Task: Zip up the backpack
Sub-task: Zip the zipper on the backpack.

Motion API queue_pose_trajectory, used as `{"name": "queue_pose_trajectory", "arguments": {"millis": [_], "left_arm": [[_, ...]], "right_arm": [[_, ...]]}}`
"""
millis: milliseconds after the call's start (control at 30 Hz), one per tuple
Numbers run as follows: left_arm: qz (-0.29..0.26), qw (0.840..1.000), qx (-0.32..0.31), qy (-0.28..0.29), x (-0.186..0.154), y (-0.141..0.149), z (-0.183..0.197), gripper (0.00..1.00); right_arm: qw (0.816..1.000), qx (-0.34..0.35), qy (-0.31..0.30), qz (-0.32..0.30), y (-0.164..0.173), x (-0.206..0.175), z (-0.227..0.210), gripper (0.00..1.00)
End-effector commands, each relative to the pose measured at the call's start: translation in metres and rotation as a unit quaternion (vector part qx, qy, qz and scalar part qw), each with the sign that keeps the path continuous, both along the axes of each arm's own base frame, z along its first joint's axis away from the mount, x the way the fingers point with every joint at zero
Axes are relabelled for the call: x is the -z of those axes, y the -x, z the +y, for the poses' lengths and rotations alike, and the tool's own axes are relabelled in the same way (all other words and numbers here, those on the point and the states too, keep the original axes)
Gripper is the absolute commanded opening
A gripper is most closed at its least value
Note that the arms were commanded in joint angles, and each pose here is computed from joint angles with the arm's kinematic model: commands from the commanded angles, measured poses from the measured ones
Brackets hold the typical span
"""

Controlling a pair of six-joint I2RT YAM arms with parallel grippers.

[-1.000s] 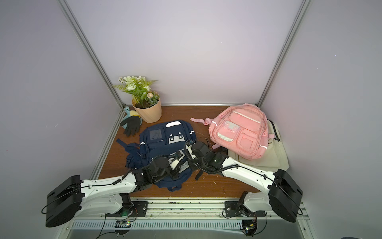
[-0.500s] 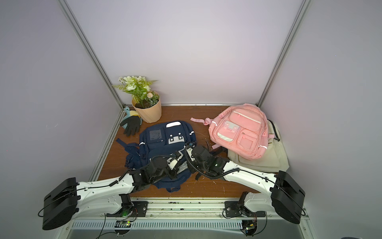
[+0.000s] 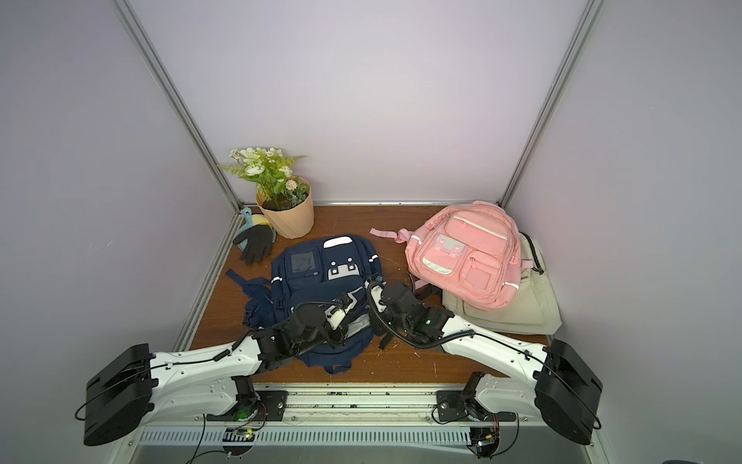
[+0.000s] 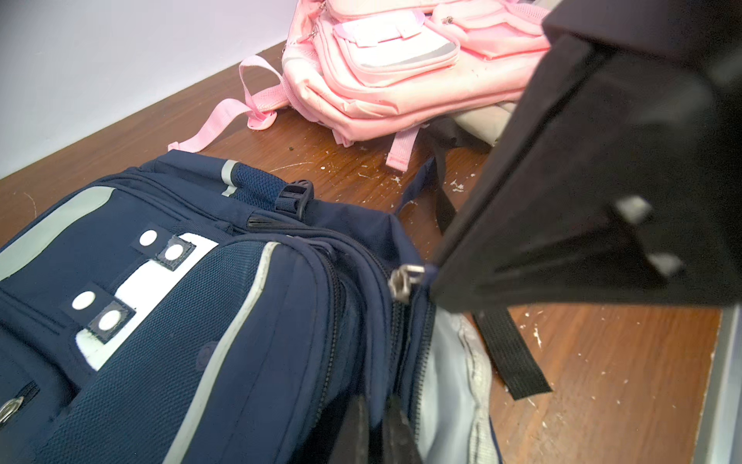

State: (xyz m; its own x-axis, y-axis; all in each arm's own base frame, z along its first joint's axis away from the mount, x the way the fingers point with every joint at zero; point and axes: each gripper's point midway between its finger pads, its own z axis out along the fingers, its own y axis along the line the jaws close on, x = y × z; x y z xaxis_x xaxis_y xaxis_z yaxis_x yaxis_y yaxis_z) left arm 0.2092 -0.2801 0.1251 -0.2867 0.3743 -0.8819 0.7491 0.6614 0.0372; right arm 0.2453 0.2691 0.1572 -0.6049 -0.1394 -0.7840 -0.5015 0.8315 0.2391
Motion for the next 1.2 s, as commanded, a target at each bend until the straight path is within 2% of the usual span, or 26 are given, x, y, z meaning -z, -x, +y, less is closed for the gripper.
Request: {"name": "queue_pose_trajectory", "arguments": {"millis": [0,167,300,667,967,1167], "left_arm": [[0.009,0.999,-0.007,-0.037,0.015,0.003,0.010,0.00],[0.008,0.999,0.012,-0.046,0.020,0.010,0.005,0.00],[0.001,0.999,0.043,-0.028,0.010,0.019,-0.003,0.00],[-0.021,0.988,0.156,-0.002,-0.011,0.060,-0.038,0.00],[-0.031,0.984,0.176,0.011,-0.021,0.069,-0.046,0.00],[-0.028,0.982,0.186,0.010,-0.021,0.074,-0.044,0.00]], "right_arm": [[0.992,0.122,0.000,-0.019,-0.032,-0.017,-0.048,0.00],[0.988,0.150,0.027,-0.011,-0.050,-0.011,-0.054,0.00],[0.984,0.171,0.042,-0.023,-0.069,-0.008,-0.060,0.00],[0.984,0.158,0.017,-0.086,-0.116,-0.017,-0.038,0.00],[0.971,0.223,0.010,-0.089,-0.155,-0.016,-0.049,0.00],[0.969,0.233,0.021,-0.082,-0.170,-0.011,-0.046,0.00]]}}
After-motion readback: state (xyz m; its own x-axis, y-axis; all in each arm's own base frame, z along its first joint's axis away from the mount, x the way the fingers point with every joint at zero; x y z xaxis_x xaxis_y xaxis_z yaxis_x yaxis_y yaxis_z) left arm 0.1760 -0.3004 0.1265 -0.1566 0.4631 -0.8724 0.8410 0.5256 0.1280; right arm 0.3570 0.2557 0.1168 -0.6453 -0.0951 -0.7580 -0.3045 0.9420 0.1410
